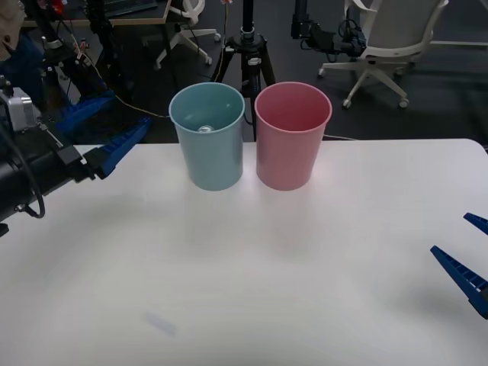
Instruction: Grasp the object on the table and drop it into the matching bin: aluminum can to the light blue bin, PET bottle to the pink bin.
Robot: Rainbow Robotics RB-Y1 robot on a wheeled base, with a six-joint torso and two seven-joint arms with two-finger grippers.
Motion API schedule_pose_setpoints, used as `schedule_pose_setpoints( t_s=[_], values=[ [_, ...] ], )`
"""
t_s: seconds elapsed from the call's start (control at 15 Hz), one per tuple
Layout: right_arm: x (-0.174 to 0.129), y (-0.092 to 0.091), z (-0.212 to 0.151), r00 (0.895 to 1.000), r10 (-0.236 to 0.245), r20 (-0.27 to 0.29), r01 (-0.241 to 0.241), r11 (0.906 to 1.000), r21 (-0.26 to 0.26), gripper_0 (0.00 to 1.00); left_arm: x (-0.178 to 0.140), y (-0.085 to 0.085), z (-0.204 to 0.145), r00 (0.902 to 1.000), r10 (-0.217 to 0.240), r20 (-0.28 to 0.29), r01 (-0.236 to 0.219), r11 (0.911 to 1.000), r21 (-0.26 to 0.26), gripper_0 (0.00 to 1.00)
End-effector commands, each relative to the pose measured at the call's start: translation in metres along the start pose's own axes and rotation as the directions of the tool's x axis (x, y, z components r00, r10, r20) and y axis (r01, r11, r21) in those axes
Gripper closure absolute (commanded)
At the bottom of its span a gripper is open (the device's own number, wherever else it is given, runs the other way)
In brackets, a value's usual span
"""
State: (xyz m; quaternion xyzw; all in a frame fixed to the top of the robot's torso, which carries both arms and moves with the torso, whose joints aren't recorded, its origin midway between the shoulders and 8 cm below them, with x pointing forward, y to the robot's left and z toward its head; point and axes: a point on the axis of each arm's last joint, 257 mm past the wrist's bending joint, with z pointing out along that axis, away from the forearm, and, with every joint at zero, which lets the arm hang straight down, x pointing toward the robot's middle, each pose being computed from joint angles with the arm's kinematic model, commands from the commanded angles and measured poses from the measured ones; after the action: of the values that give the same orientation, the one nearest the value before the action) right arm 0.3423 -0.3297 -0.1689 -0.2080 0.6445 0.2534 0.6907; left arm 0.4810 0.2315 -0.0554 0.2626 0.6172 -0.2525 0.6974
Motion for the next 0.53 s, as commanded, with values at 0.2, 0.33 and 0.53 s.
schedule_pose_setpoints(
  t_s=[0.2,0.33,0.53],
  values=[
    [0.000,0.000,0.000,1.000,0.000,0.000,0.000,1.0000,0.000,0.00,0.037,-0.014,-0.041,0.9998,0.007,-0.020,-0.007,0.9999,-0.010,0.00],
    [0.000,0.000,0.000,1.000,0.000,0.000,0.000,1.0000,0.000,0.00,0.052,-0.019,-0.059,0.9991,0.019,-0.038,-0.020,0.9997,-0.016,0.00],
    [0.000,0.000,0.000,1.000,0.000,0.000,0.000,1.0000,0.000,0.00,0.072,-0.025,-0.089,0.9969,0.016,-0.077,-0.019,0.9991,-0.038,0.00]
  ],
)
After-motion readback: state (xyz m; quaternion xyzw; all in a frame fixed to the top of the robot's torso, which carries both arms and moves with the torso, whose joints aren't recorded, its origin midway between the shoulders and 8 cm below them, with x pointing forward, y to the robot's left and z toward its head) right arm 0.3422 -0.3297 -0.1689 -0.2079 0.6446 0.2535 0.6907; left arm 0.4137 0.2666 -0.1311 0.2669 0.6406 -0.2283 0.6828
